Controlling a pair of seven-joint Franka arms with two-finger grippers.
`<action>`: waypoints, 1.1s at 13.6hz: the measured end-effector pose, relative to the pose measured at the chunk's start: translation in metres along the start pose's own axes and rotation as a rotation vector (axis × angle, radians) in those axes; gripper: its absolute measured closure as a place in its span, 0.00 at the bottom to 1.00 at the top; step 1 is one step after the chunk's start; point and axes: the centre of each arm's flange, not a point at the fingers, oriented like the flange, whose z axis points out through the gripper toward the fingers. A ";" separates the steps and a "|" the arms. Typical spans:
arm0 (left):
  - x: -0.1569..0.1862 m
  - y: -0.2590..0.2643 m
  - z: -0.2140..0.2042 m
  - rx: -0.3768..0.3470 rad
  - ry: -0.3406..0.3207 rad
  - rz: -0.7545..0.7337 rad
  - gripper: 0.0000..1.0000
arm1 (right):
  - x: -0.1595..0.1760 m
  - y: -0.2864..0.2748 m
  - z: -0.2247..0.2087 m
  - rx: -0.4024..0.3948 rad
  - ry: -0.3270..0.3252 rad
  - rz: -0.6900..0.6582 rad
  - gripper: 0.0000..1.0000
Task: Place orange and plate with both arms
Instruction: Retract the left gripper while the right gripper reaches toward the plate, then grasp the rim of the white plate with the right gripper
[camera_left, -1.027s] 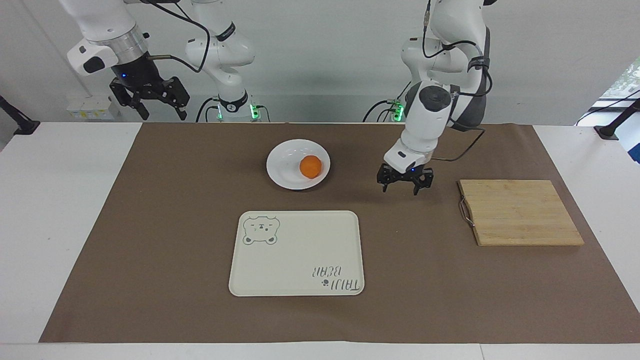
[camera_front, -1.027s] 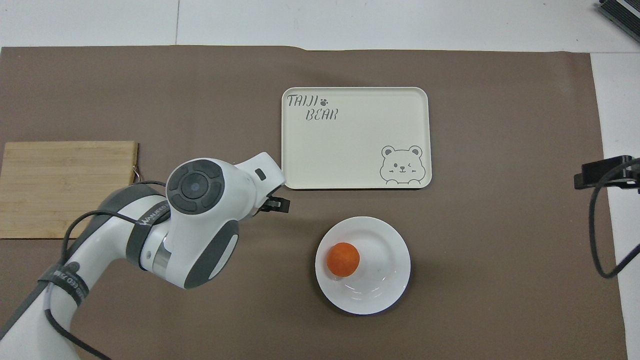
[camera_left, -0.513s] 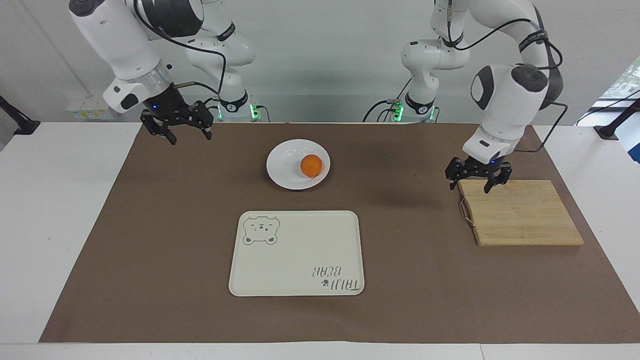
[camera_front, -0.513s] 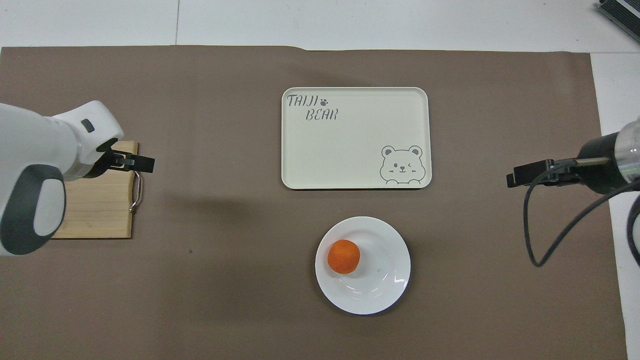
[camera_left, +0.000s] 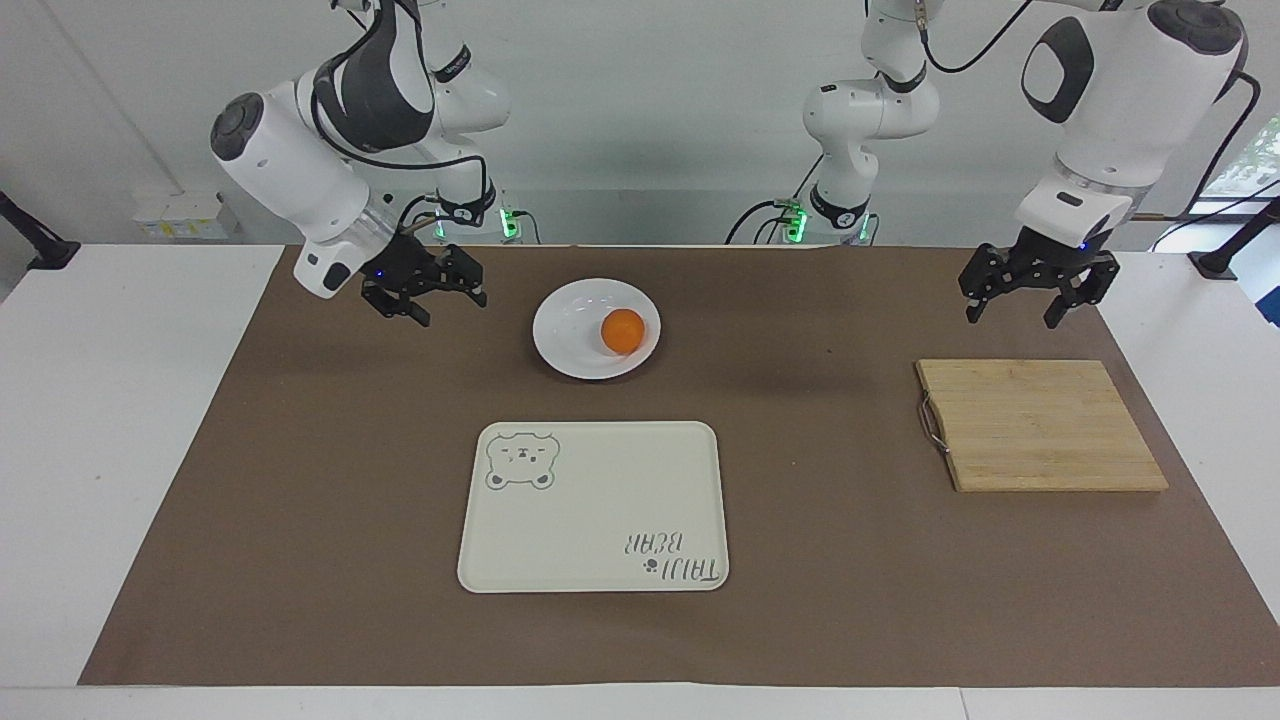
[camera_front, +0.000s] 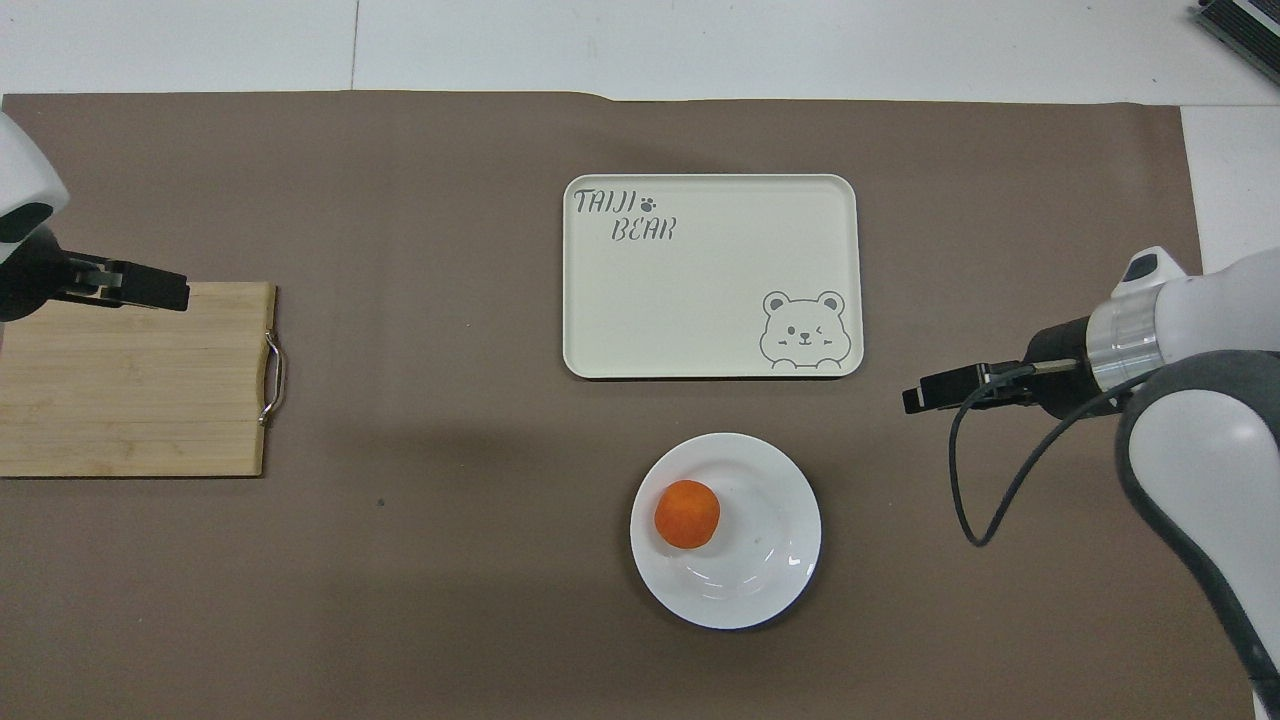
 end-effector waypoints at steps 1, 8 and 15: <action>0.000 0.000 -0.008 0.000 -0.002 -0.001 0.00 | -0.003 0.005 0.015 0.030 -0.006 -0.006 0.00; -0.007 -0.028 -0.028 0.005 -0.017 -0.051 0.00 | -0.035 0.034 0.097 0.258 0.022 -0.006 0.00; -0.010 -0.031 -0.025 0.002 -0.043 -0.086 0.00 | -0.071 0.049 0.155 0.379 -0.009 0.098 0.00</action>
